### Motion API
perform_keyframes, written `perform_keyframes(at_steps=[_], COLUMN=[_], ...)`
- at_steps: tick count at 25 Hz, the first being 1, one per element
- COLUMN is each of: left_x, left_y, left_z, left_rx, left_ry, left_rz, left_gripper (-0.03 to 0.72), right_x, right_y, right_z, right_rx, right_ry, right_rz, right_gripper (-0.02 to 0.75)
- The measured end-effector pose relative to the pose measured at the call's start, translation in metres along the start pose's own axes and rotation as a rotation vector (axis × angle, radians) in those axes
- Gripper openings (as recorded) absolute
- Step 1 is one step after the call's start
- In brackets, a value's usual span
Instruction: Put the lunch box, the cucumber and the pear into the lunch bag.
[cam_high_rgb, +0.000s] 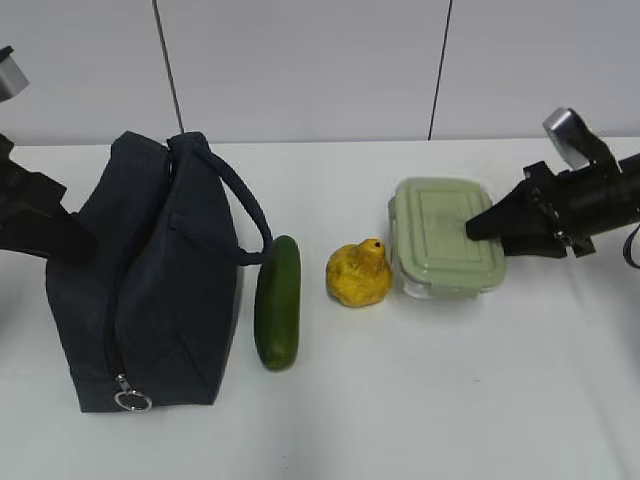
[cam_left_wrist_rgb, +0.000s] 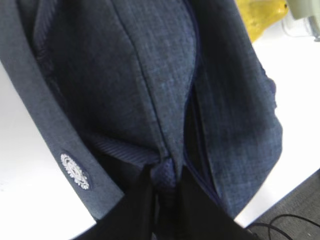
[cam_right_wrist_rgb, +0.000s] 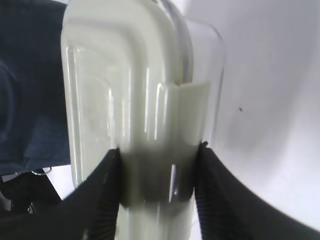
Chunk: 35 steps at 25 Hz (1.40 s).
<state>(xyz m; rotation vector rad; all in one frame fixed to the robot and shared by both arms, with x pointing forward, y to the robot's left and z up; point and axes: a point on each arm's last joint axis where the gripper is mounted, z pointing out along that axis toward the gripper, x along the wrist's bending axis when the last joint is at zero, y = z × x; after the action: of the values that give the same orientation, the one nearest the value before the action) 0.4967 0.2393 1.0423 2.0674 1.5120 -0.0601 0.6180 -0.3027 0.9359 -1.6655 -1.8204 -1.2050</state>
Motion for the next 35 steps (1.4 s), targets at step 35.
perform_keyframes(at_steps=[35], left_x=[-0.007], left_y=[0.011], left_z=[-0.035], left_rx=[-0.137], left_ry=[0.103], left_rz=[0.057], left_gripper=[0.018], right_x=[0.229], right_y=[0.01], right_z=[0.081], right_rx=[0.095], right_ry=[0.369], right_rz=[-0.289], right_gripper=[0.308])
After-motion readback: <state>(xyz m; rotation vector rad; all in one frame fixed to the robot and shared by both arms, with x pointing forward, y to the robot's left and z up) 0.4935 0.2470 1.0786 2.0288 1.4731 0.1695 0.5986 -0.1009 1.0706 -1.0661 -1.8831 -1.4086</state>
